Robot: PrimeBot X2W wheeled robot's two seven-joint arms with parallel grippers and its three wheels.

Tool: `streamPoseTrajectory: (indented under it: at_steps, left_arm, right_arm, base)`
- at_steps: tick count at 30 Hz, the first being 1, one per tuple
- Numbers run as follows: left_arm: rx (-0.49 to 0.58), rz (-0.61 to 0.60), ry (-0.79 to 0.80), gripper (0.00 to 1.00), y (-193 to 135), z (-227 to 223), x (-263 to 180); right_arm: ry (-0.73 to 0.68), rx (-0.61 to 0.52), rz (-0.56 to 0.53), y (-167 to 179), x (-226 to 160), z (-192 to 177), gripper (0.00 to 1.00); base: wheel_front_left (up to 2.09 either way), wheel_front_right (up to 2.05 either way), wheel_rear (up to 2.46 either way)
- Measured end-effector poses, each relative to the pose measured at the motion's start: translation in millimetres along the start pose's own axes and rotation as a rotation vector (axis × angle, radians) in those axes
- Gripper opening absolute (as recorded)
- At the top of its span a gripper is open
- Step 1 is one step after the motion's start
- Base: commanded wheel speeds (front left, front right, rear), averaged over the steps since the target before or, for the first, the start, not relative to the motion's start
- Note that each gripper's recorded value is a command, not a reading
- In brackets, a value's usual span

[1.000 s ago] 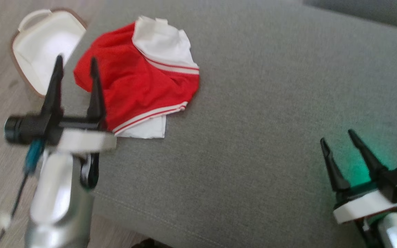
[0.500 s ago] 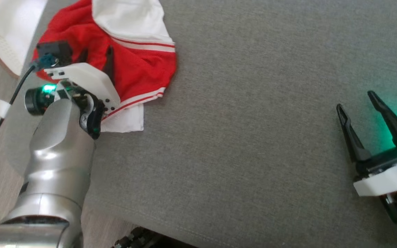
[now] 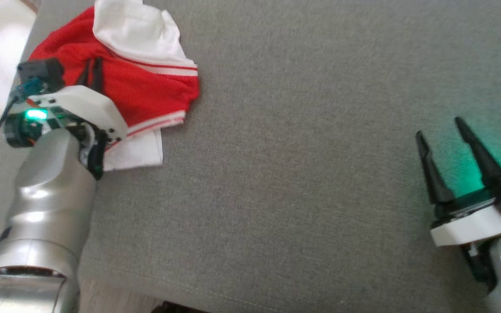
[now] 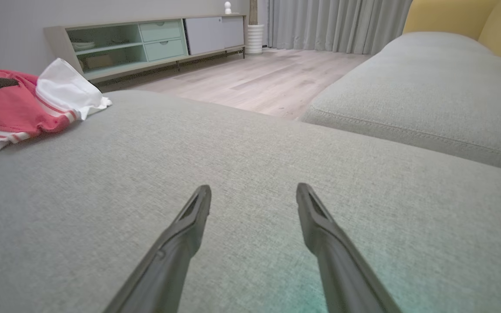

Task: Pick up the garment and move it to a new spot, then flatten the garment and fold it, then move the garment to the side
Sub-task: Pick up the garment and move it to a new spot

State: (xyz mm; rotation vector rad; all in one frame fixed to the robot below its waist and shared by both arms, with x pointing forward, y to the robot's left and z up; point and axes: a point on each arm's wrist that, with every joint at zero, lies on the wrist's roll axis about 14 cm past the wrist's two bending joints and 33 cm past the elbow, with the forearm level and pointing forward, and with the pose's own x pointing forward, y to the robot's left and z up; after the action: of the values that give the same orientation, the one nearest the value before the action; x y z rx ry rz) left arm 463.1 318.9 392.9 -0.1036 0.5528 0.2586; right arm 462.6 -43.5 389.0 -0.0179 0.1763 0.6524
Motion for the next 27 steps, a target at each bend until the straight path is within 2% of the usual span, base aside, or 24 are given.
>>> streamPoseTrajectory:
  at_steps: [6, 9, 14, 20, 23, 27]
  left_arm:
    - [0.100, -0.036, -0.184, 0.00, 2.9, 62.5, -24.1]
    - [0.155, -0.093, -0.287, 0.00, -15.4, 99.6, -38.8]
    - [0.217, -0.266, -0.478, 0.00, -81.5, 163.9, -73.2]
    - [0.267, -0.527, -0.722, 0.00, -175.0, 227.6, -137.5]
    - [0.265, -0.649, -0.772, 0.00, -216.0, 239.2, -163.1]
    - [0.274, -0.786, -0.753, 0.00, -266.6, 224.2, -177.4]
  right_arm:
    - [-0.049, 0.035, -0.039, 17.5, -18.0, 23.6, 1.00]
    - [-0.067, 0.050, -0.068, 25.0, -34.0, 33.8, 1.00]
    - [-0.127, 0.059, -0.148, 25.9, -66.5, 57.2, 1.00]
    - [-0.163, 0.091, -0.265, 23.5, -113.3, 63.5, 1.00]
    - [-0.184, 0.096, -0.323, 18.2, -133.6, 66.8, 1.00]
    - [-0.209, 0.098, -0.407, 6.0, -159.1, 69.8, 1.00]
  base:
    - [0.00, 0.00, 0.00]
    - [0.00, 0.00, 0.00]
    - [0.00, 0.00, 0.00]
    - [0.00, 0.00, 0.00]
    - [0.00, 0.00, 0.00]
    - [0.00, 0.00, 0.00]
